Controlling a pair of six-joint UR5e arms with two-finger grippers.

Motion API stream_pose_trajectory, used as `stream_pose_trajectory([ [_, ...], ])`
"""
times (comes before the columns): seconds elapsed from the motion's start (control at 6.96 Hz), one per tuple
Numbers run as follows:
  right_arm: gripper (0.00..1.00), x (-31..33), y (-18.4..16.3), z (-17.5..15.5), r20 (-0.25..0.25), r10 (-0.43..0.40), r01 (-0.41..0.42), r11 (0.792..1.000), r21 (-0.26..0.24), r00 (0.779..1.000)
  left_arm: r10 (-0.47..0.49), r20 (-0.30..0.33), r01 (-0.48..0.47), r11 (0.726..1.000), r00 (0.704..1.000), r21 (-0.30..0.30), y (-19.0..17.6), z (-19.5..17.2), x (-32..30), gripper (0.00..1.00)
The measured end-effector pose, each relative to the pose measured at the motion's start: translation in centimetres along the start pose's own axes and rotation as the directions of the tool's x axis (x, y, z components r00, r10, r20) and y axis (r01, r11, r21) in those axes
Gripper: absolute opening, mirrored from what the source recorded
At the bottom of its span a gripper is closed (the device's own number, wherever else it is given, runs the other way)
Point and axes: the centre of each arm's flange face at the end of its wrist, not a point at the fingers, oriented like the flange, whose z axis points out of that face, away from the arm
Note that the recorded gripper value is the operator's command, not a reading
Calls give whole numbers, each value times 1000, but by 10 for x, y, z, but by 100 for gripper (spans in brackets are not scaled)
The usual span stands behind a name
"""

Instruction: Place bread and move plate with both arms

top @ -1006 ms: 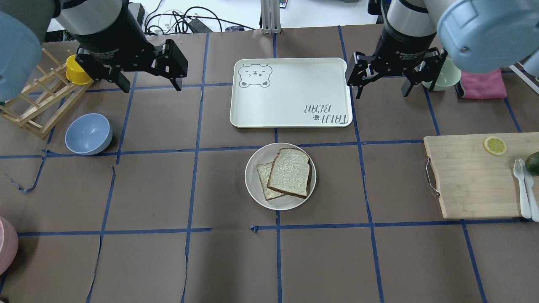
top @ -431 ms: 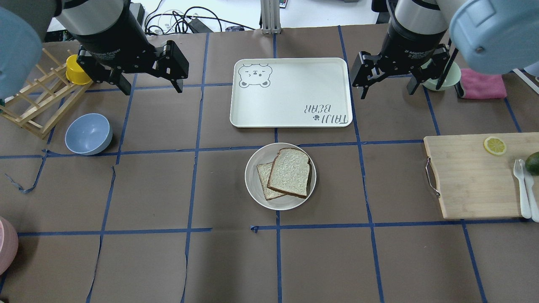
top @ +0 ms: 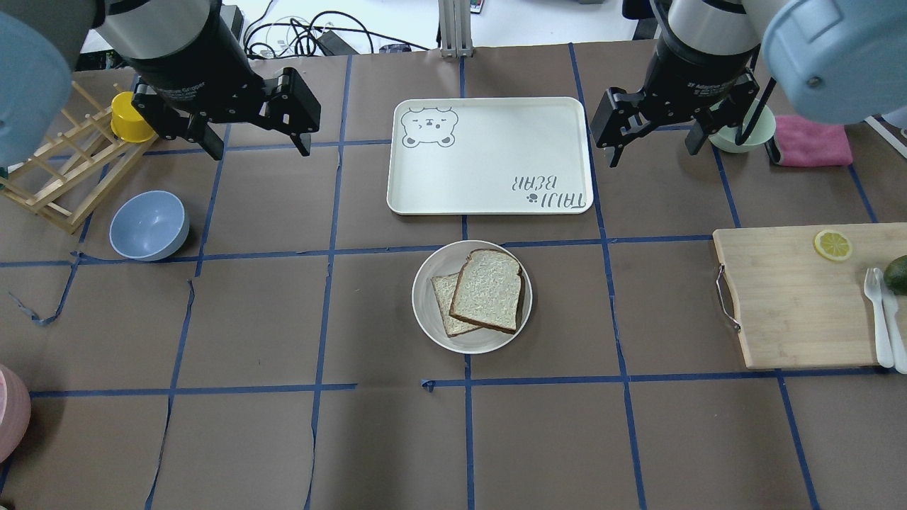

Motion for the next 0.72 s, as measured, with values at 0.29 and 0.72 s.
stream_pose_trajectory([
  [0.29,100,0,4,-4,0,0,0,1000,3,1000,-1,1,1,1000,1000,8,0,-3,-1,100],
  [0.72,100,-1,14,-10,-1,1,-1,1000,-6,1000,0,2,0,1000,1000,3,0,-1,-1,100],
])
